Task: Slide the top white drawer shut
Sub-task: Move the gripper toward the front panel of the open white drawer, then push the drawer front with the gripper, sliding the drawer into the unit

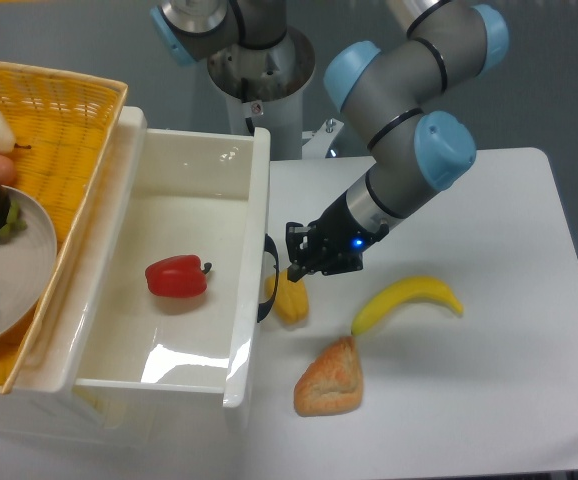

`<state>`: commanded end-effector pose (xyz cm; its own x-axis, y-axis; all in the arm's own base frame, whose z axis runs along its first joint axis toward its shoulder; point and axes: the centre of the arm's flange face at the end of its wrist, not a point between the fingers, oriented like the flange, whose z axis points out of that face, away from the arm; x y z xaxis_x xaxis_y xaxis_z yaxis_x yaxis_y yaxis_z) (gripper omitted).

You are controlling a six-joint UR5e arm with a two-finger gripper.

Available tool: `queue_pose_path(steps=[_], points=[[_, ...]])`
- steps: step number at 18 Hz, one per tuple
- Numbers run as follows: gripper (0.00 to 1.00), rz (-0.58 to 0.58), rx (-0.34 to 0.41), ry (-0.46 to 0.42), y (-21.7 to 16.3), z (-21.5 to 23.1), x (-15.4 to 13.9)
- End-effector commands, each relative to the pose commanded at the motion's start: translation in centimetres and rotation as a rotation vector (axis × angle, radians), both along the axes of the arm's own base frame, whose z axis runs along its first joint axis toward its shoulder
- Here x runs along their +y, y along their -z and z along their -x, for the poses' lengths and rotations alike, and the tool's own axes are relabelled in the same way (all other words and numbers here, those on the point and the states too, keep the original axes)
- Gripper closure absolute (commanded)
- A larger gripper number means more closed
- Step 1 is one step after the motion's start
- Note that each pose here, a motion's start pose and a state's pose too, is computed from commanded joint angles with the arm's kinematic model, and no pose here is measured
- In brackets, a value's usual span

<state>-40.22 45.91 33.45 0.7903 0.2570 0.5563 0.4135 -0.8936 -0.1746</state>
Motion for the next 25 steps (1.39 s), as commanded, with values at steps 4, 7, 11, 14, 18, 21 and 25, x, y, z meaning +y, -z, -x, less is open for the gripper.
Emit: queue_pose_path(steps=[4,7,11,14,18,21,25], points=[[0.92,-0.003,-0.002,0.004,0.0,-0.2,0.2],[0.92,-0.006,0.002,0.005,-0.4,-0.4,0.2],[0.92,-0.009,-0.008,0.007,-0.6,-0.9,0.3],[0.91,-0.019,-0.014,0.005,-0.9,-1.1,0.4],[0.91,-0.018,-0.022,0.015,-1.1,-1.8,0.6],[0.91,-0.028,-0.027,0.017,-1.4,-2.2,0.9],[0.91,-0.021,-0.037,0.009,-1.5,-2.9,1.5]])
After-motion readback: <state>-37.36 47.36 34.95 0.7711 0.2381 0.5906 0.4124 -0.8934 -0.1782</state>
